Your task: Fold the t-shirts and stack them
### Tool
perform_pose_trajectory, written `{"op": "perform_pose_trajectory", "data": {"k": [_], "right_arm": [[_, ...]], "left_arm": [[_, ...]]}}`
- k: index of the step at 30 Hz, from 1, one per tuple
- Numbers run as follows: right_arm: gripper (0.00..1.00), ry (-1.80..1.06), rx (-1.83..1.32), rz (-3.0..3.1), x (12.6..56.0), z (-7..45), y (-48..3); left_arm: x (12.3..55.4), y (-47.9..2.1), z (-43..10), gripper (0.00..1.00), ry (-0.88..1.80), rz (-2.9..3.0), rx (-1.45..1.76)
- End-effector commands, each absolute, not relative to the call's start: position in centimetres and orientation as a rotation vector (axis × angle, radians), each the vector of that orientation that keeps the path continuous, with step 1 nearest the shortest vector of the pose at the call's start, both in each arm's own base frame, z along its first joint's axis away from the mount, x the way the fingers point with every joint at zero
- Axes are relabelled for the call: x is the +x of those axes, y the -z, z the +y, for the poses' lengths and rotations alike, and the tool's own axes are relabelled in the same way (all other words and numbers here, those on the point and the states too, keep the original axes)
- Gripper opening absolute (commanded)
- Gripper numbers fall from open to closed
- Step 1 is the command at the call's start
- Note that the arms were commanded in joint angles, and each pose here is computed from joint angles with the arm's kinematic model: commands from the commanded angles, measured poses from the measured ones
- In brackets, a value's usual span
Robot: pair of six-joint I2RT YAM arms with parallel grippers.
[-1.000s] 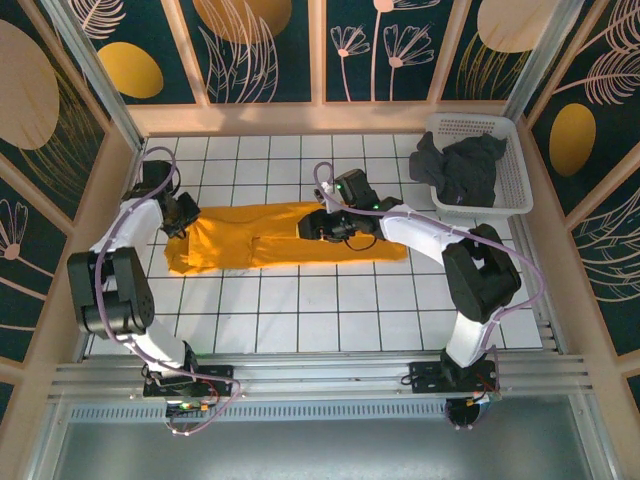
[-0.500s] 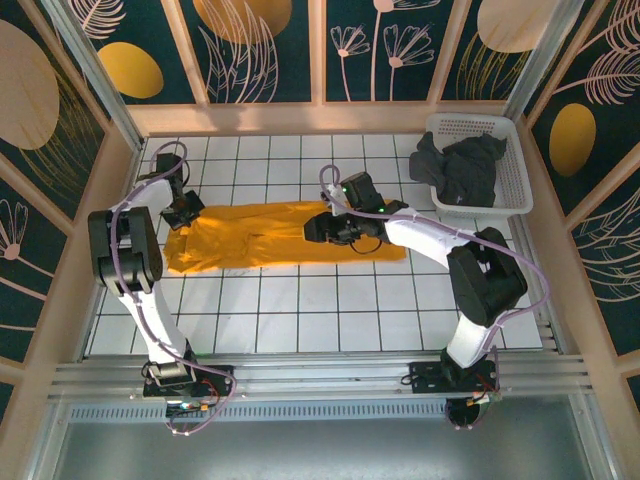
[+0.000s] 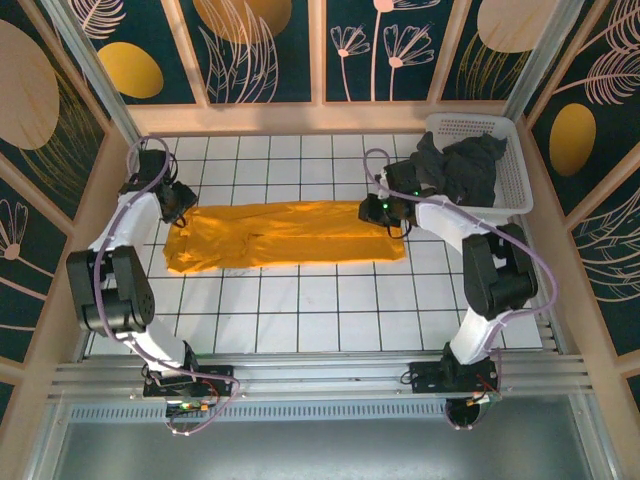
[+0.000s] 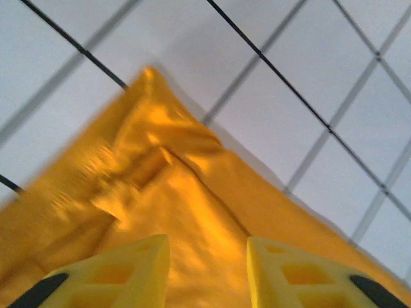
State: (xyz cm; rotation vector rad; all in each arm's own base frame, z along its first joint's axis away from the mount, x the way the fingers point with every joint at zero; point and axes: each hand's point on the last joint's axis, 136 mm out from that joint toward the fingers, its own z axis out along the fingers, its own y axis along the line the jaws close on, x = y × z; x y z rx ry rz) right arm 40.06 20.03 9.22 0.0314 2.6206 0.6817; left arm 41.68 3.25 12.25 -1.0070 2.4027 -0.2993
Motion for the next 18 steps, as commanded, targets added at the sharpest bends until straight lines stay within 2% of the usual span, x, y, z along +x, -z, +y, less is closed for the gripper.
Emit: {"op": "perform_pose_trajectory", "data": {"k": [1, 5, 9, 13, 18], "right_arm": [[0.17, -0.418, 0.052, 2.680, 42.2, 17.1, -6.8], [0.16, -0.266, 0.049, 2.751, 43.8, 16.0, -4.1], [0.14, -0.077, 0.076, 2.825, 43.2, 13.8, -1.2], [0.14, 0.040, 0.128, 2.903, 40.1, 11.7, 0.5], [0.14, 0.002, 0.186, 2.968, 33.8, 11.8, 0.1]], "left_arm": [[41.1, -8.3, -1.5, 0.32, 0.539, 2.469, -1.116], [42.2, -5.1, -2.2, 0.25, 0.544, 2.502, -1.190], [43.8, -2.2, -2.6, 0.15, 0.551, 2.555, -1.222], [46.9, -1.1, -3.0, 0.06, 0.556, 2.584, -1.190], [53.2, -1.3, -8.0, 0.02, 0.732, 2.564, -1.042]]}}
